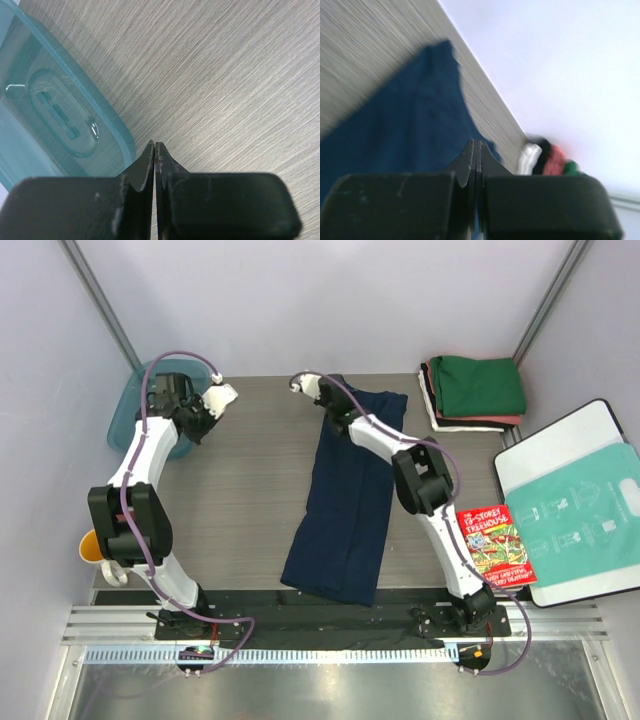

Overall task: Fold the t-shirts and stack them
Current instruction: Fold the tshirt

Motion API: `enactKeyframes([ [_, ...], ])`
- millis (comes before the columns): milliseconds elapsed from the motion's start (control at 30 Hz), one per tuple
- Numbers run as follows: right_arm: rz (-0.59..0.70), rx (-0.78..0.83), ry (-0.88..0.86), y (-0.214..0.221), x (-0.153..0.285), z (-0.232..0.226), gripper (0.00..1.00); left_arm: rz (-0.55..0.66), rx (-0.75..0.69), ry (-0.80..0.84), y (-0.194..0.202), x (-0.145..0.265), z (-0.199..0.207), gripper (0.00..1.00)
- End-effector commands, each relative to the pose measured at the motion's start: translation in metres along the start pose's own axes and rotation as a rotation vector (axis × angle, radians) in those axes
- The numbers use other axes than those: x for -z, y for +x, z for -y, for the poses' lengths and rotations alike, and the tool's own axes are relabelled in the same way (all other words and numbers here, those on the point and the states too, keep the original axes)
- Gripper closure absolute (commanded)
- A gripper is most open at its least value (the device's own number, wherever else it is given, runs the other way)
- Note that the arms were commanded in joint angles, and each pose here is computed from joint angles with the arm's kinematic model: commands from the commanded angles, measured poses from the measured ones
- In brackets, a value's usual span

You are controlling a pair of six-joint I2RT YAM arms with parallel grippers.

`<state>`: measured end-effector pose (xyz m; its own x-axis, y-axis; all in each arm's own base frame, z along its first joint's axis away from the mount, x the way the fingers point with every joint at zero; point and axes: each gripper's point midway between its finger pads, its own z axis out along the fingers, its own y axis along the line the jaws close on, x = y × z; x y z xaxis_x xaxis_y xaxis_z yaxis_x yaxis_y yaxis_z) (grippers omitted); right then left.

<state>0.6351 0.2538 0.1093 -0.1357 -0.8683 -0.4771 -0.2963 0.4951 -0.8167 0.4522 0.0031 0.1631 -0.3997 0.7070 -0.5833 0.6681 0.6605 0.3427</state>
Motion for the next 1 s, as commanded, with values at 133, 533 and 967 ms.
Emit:
enactKeyframes([
  [133, -0.153, 0.086, -0.123, 0.042, 0.056, 0.035, 0.99, 0.066, -0.021, -0.038, -0.018, 0.022, -0.001, 1.00],
  [533, -0.223, 0.166, -0.267, 0.085, 0.025, -0.007, 0.99, 0.038, -0.030, -0.014, -0.012, 0.022, 0.003, 1.00],
  [967, -0.185, 0.248, -0.355, 0.105, -0.026, -0.068, 0.99, 0.013, -0.020, 0.007, -0.006, 0.010, 0.002, 1.00],
])
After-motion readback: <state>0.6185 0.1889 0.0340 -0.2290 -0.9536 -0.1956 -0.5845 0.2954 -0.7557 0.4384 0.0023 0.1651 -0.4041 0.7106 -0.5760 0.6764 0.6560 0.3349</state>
